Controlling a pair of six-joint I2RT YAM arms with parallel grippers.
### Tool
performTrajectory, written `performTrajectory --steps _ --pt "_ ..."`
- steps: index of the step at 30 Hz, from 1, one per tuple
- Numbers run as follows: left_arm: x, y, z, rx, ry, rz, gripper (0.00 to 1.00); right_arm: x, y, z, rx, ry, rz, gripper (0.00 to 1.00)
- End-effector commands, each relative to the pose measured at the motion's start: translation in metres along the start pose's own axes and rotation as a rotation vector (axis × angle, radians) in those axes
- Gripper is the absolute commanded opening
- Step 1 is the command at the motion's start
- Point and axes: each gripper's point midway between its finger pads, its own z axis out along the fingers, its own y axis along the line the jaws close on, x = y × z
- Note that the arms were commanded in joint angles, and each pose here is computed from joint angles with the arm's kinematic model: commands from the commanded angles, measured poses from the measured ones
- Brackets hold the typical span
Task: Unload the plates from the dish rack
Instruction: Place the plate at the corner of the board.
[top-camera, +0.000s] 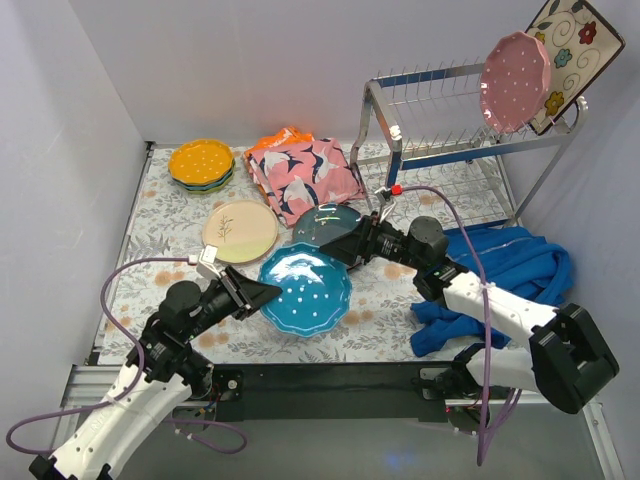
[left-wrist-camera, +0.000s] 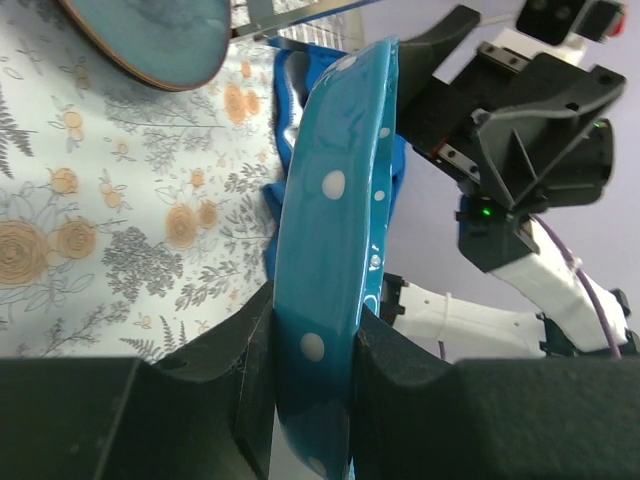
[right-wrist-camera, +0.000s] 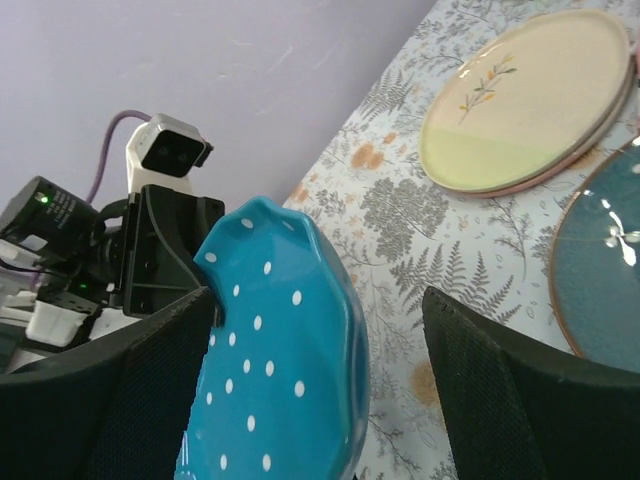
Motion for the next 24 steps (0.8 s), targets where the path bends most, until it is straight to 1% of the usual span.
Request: performTrajectory --steps 1,3,4,5,7,10,12,13,14,15,16,18,20,21,22,23,24 --pt "-0.036 -0.054 -0.011 0.128 -0.158 0.033 0.00 -0.024 0.004 -0.008 0.085 -0.057 -0.162 0.90" --pt "-0.040 -0.048 -0.008 0.086 -0.178 0.040 0.00 -0.030 0.003 -0.014 0.126 -0.073 -0.226 0.93" --pt "-0.043 -0.046 -0.007 0.075 -0.189 0.042 0.00 -0.037 0.004 -0.020 0.164 -0.102 -0.246 0.94" --pt "-0.044 -0.048 -0.005 0.080 -0.193 0.045 0.00 -0.038 0.004 -0.022 0.182 -0.109 -0.263 0.98" --pt "-0.047 -0.043 0.001 0.054 -0.196 0.043 0.00 -0.043 0.006 -0.029 0.216 -0.125 -0.311 0.98" --pt "-0.052 -0.040 0.010 0.021 -0.209 0.049 0.00 -0.040 0.017 -0.034 0.207 -0.135 -0.355 0.98" --pt "-0.060 -0.044 0.012 0.016 -0.235 0.058 0.00 -0.026 0.023 -0.034 0.196 -0.105 -0.387 0.98" --pt "-0.063 -0.042 0.016 -0.005 -0.245 0.060 0.00 -0.027 0.028 -0.037 0.201 -0.119 -0.405 0.98" --pt "-0.070 -0.048 0.015 -0.004 -0.267 0.064 0.00 -0.012 0.033 -0.036 0.188 -0.087 -0.419 0.98" --pt "-0.078 -0.048 0.016 -0.021 -0.305 0.076 0.00 -0.007 0.036 -0.037 0.186 -0.081 -0.438 0.98" --pt "-0.083 -0.047 0.020 -0.044 -0.313 0.079 0.00 -0.001 0.044 -0.038 0.182 -0.080 -0.479 0.98" --pt "-0.095 -0.055 0.023 -0.054 -0.344 0.088 0.00 0.012 0.042 -0.042 0.206 -0.056 -0.504 0.98" --pt "-0.108 -0.052 0.033 -0.083 -0.359 0.091 0.00 0.026 0.046 -0.047 0.206 -0.034 -0.539 0.98" --pt "-0.110 -0.055 0.036 -0.068 -0.340 0.090 0.00 0.037 0.038 -0.051 0.220 -0.009 -0.548 0.98" --pt "-0.112 -0.058 0.038 -0.051 -0.318 0.079 0.00 0.041 0.041 -0.055 0.216 -0.017 -0.558 0.98" --pt "-0.135 -0.047 0.043 -0.069 -0.358 0.055 0.00 0.044 0.040 -0.057 0.217 -0.014 -0.571 0.98" --pt "-0.144 -0.044 0.044 -0.059 -0.357 0.038 0.00 0.043 0.041 -0.062 0.216 -0.031 -0.575 0.98"
